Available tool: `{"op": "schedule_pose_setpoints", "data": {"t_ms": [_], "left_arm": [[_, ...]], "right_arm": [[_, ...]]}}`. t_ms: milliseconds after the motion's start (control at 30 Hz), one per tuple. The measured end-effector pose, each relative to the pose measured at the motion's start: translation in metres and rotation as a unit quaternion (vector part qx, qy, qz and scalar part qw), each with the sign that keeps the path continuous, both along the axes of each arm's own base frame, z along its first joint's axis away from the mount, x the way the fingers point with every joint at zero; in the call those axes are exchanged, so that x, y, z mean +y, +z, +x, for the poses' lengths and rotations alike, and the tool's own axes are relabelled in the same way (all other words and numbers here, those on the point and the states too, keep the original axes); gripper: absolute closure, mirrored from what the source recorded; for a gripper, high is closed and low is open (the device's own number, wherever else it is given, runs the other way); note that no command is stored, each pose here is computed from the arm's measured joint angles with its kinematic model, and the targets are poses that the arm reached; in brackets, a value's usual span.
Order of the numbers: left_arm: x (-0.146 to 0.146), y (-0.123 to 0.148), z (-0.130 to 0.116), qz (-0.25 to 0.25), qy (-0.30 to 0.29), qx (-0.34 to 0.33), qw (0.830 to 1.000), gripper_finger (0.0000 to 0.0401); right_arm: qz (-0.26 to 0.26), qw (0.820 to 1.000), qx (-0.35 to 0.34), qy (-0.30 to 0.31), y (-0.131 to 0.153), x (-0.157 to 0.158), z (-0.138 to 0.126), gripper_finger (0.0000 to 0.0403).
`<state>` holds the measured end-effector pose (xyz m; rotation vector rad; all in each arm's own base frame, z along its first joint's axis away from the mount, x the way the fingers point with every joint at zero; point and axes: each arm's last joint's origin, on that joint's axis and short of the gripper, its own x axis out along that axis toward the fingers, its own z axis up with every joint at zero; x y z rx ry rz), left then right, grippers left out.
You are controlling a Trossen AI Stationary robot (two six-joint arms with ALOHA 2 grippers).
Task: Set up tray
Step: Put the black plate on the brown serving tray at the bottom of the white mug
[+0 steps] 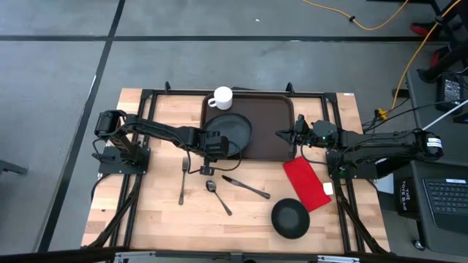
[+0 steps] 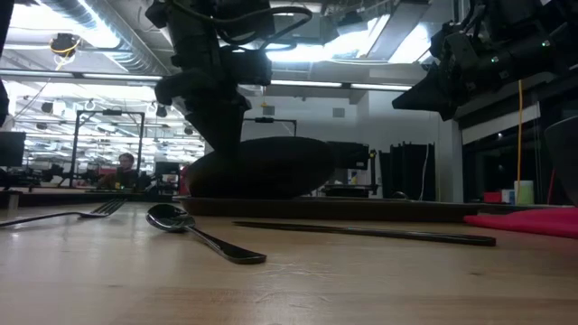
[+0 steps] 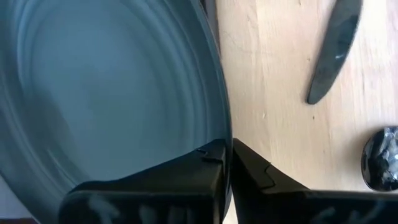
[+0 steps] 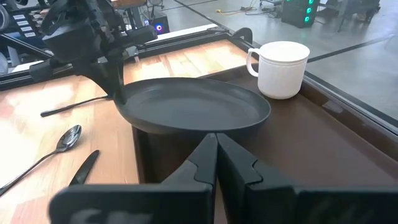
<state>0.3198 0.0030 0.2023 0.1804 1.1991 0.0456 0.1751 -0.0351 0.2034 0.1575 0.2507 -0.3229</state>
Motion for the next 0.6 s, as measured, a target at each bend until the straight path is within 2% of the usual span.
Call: {"op": "schedule_pose_setpoints", "data": {"t_ms": [367, 600], "left_arm": [[0.0079, 0.0002, -0.0002, -0.01, 0.022, -0.002, 1.0, 0.0394], [0.0082, 0.0002, -0.0002, -0.004, 0.027, -0.003, 1.0, 0.0352]], "right_arm": [[0.005, 1.0, -0.002, -0.001, 0.0, 0.0001, 0.0, 0.0389], [0.005, 1.0, -0.002, -0.001, 0.0, 0.0001, 0.0, 0.0389]]}}
